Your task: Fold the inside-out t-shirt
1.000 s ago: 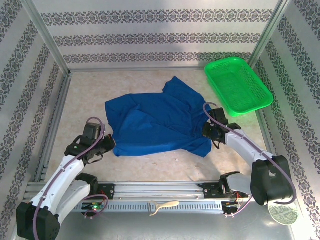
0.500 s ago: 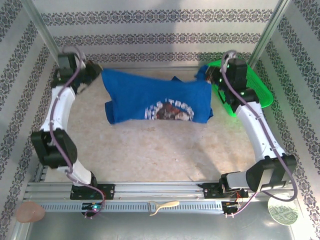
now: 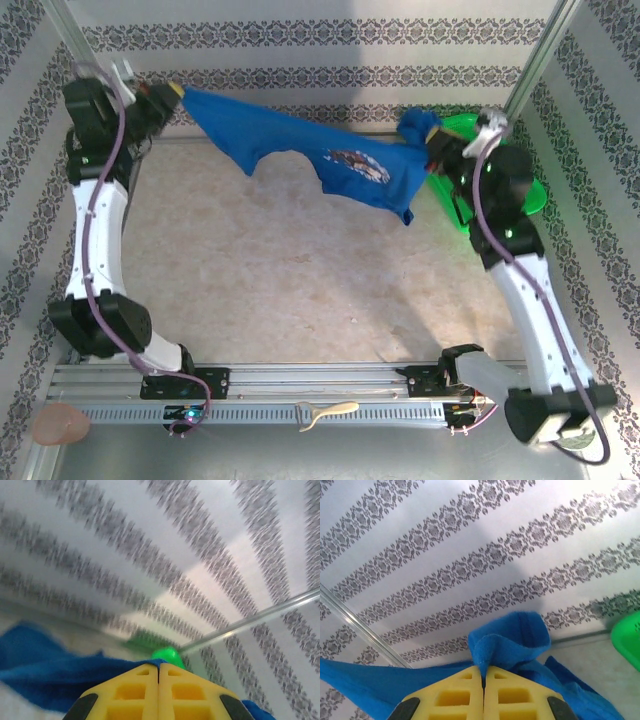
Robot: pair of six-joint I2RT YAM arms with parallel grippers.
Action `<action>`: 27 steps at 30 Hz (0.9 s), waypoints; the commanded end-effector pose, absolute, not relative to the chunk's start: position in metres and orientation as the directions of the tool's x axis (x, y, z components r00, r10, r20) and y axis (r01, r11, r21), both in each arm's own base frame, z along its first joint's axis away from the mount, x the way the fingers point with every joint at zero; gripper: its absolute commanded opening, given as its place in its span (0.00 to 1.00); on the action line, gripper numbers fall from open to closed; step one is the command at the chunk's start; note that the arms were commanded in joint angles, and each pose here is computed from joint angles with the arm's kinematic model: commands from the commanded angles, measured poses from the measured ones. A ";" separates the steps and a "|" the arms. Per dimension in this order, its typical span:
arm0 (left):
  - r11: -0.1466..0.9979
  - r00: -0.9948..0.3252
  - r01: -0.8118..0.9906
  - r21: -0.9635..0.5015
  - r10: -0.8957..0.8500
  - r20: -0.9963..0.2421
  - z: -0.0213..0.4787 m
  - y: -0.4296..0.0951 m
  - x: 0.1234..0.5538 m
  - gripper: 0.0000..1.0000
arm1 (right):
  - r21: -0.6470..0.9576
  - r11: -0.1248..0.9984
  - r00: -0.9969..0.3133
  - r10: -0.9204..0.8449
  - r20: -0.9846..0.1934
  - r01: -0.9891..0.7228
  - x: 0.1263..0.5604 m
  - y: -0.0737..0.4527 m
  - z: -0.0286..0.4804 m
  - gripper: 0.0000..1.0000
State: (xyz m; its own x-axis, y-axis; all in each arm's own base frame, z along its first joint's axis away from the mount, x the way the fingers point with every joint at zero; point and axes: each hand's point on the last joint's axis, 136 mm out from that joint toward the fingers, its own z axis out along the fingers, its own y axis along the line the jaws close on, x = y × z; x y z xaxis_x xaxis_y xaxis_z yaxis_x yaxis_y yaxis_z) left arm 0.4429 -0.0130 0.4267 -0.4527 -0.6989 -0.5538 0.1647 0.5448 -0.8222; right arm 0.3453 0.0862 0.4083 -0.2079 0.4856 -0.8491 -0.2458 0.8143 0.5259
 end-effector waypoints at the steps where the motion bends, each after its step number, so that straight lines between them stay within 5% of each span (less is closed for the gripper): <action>1: 0.508 -0.553 0.053 -0.860 -0.702 -0.449 0.336 -0.021 0.422 0.00 | 0.540 0.831 -0.315 0.481 -0.818 -0.135 0.321 0.089 0.312 0.00; 3: 0.510 -0.607 -0.027 -0.860 -0.692 -0.391 0.277 -0.029 0.395 0.00 | 0.576 0.815 -0.417 0.503 -0.757 -0.061 0.296 0.096 0.241 0.05; 5: 0.525 -0.655 -0.135 -0.840 -0.684 -0.322 0.211 -0.034 0.361 0.00 | 0.582 0.813 -0.510 0.511 -0.692 0.025 0.264 0.098 0.175 0.42; 7: 0.528 -0.687 -0.228 -0.818 -0.682 -0.249 0.157 -0.038 0.332 0.00 | 0.558 0.821 -0.530 0.530 -0.661 0.125 0.235 0.083 0.133 0.54; 13: 0.538 -0.717 -0.344 -0.770 -0.680 -0.154 0.090 -0.045 0.280 0.00 | 0.483 0.831 -0.456 0.556 -0.695 0.276 0.196 0.031 0.135 0.55; 20: 0.592 -0.735 -0.345 -0.728 -0.653 -0.183 0.090 -0.042 0.274 0.00 | 0.311 0.929 -0.717 0.357 -0.599 0.202 0.227 0.066 0.132 0.59; 27: 0.602 -0.737 -0.346 -0.719 -0.649 -0.189 0.088 -0.040 0.274 0.00 | 0.154 0.985 -0.845 0.147 -0.514 0.077 0.272 0.097 0.124 0.62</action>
State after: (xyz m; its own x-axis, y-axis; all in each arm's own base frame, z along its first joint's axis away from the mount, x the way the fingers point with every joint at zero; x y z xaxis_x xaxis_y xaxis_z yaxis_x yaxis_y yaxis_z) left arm 0.2723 -0.0431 0.0839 -0.7293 -0.6656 -0.1584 -0.3626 0.5723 -0.7355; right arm 0.2578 0.0822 0.1131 -0.8247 0.2578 -0.5034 0.1885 0.9645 0.1851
